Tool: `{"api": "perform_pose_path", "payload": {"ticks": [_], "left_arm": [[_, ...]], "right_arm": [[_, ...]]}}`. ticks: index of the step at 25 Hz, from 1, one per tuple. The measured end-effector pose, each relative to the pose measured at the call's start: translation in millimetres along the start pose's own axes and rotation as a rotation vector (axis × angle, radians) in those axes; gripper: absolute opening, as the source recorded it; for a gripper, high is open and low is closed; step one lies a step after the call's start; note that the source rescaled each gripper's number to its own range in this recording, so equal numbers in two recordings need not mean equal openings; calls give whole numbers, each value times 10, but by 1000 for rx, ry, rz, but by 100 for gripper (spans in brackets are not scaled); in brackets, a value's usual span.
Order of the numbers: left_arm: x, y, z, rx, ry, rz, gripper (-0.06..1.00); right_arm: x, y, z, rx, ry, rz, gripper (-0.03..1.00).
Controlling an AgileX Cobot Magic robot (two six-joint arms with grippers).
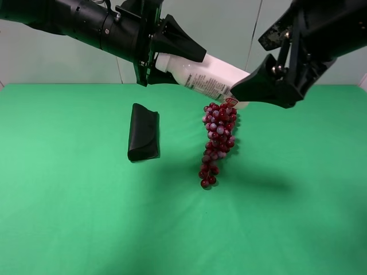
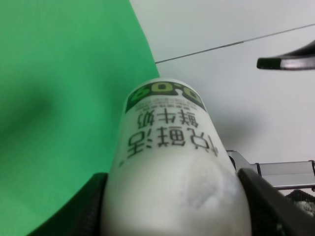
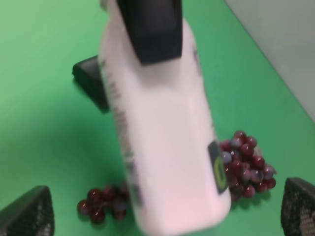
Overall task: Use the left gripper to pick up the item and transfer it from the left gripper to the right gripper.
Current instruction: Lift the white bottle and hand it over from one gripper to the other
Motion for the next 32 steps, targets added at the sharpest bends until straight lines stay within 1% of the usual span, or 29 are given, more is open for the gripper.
{"api": "perform_pose_path", "payload": {"ticks": [7, 13, 21, 32], "left_arm": [[0, 0, 0, -1, 0, 0, 2], [0, 0, 0, -1, 0, 0, 2], [0, 0, 0, -2, 0, 0, 2], [0, 0, 0, -2, 0, 0, 2]], "right_arm": [[-124, 103, -57, -3, 5, 10, 100], [-204, 123, -64, 6, 20, 21, 100], [-350, 111, -42, 9, 57, 43, 100], [-666, 34, -58, -5, 81, 109, 100]]}}
Point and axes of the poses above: a point on each arm's last joint axis where the gripper is mounted, x pointing back along that axis away from the gripper, z along the wrist's bending axis when the last joint is at zero, y = z × x, the point moved 4 cm from there along -x, pointing out along that axis toward the gripper, and after that the axes turned 4 degrees about -x, right-handed, at the moved point
